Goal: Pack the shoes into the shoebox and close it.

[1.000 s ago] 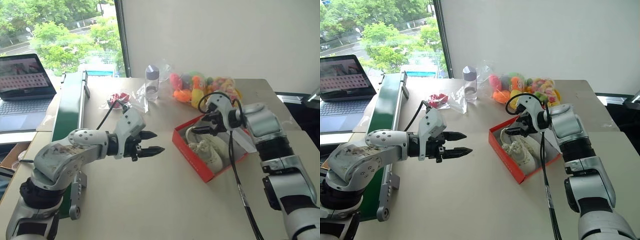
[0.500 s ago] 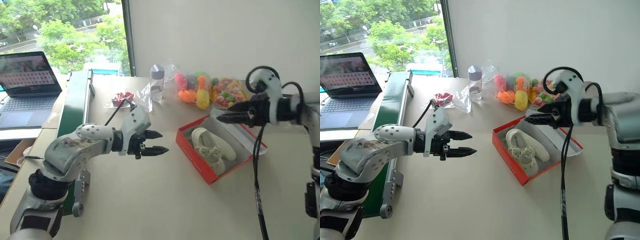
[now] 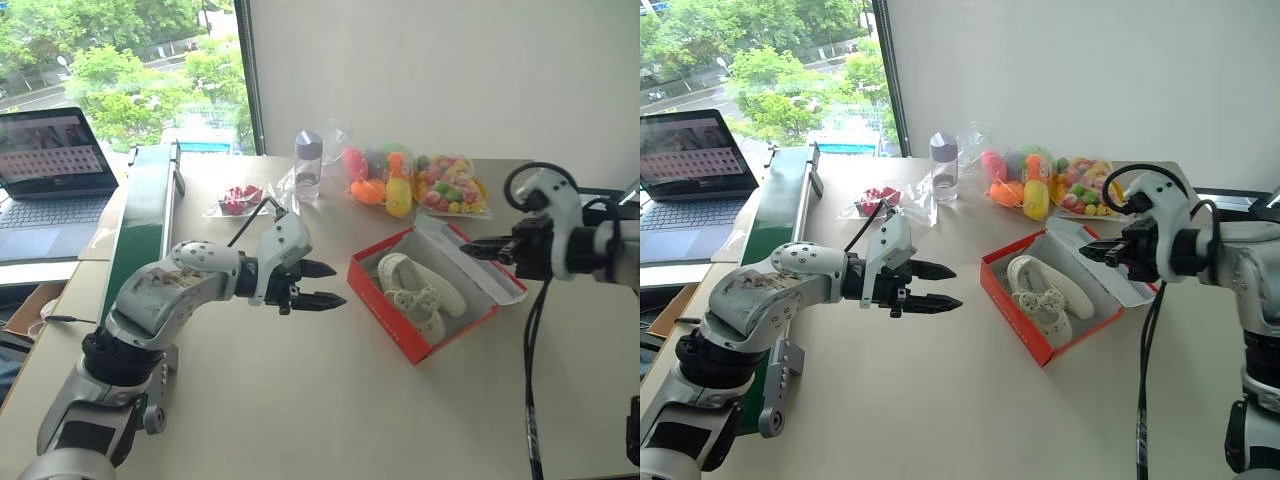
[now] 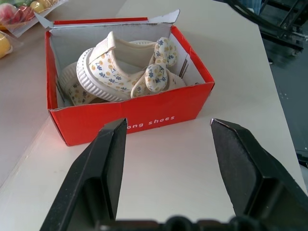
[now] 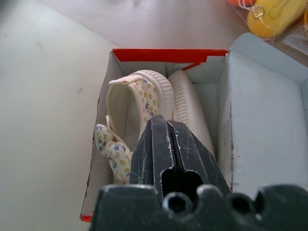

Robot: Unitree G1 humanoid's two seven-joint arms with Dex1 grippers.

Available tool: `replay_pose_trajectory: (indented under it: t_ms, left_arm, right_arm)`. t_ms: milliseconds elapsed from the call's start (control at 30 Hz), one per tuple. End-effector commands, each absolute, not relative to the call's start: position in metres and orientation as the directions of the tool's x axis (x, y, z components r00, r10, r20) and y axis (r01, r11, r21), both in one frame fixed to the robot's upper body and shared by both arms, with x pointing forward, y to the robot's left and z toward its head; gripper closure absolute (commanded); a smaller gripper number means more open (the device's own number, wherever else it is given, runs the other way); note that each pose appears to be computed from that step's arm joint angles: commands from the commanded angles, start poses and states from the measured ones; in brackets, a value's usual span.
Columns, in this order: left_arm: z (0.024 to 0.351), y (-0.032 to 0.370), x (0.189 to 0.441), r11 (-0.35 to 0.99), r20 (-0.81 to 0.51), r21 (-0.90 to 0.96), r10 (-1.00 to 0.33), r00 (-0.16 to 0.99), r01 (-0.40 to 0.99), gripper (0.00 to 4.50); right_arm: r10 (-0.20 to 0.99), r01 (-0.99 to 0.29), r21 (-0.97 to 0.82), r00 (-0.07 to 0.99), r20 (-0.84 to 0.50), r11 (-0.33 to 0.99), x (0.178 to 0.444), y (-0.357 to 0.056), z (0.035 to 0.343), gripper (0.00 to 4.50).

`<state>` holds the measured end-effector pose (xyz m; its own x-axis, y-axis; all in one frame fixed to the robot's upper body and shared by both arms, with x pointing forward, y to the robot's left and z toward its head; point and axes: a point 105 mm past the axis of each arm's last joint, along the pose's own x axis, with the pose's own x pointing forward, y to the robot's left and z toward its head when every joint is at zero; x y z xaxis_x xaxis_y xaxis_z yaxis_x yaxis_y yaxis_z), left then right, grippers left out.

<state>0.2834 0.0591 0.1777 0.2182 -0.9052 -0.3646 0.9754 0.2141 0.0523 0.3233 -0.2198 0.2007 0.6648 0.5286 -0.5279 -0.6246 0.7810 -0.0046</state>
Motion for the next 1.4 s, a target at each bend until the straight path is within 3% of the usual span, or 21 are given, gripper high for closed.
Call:
replay_pose_trajectory:
  t_ms: [33, 300, 800, 1033, 1200, 1400]
  left_arm:
    - [0.188, 0.064, 0.28, 0.231, -0.35, 0.097, -0.903, 0.25, 0.968, 1.56]
    - [0.188, 0.071, 0.272, 0.287, -0.356, 0.097, -0.884, 0.303, 0.953, 1.56]
    - [0.188, 0.081, 0.27, 0.343, -0.364, 0.093, -0.862, 0.353, 0.935, 1.56]
    - [0.187, 0.08, 0.268, 0.346, -0.365, 0.094, -0.861, 0.355, 0.934, 1.56]
    - [0.187, 0.078, 0.269, 0.346, -0.363, 0.092, -0.861, 0.355, 0.934, 1.56]
    - [0.186, 0.077, 0.269, 0.341, -0.364, 0.091, -0.863, 0.35, 0.935, 1.56]
  right_arm:
    - [0.519, -0.638, -0.074, 0.683, -0.513, 0.766, 0.348, -0.215, 0.195, 4.49]
    - [0.511, -0.653, -0.11, 0.676, -0.531, 0.75, 0.383, -0.206, 0.171, 4.49]
    - [0.637, -0.835, -0.015, 0.432, -0.638, 0.55, 0.362, -0.154, 0.127, 4.49]
    - [0.616, -0.82, -0.091, 0.493, -0.614, 0.565, 0.37, -0.162, 0.147, 4.49]
    - [0.643, -0.791, -0.114, 0.564, -0.519, 0.601, 0.382, -0.162, 0.188, 4.49]
    - [0.678, -0.828, -0.101, 0.516, -0.523, 0.552, 0.375, -0.154, 0.193, 4.49]
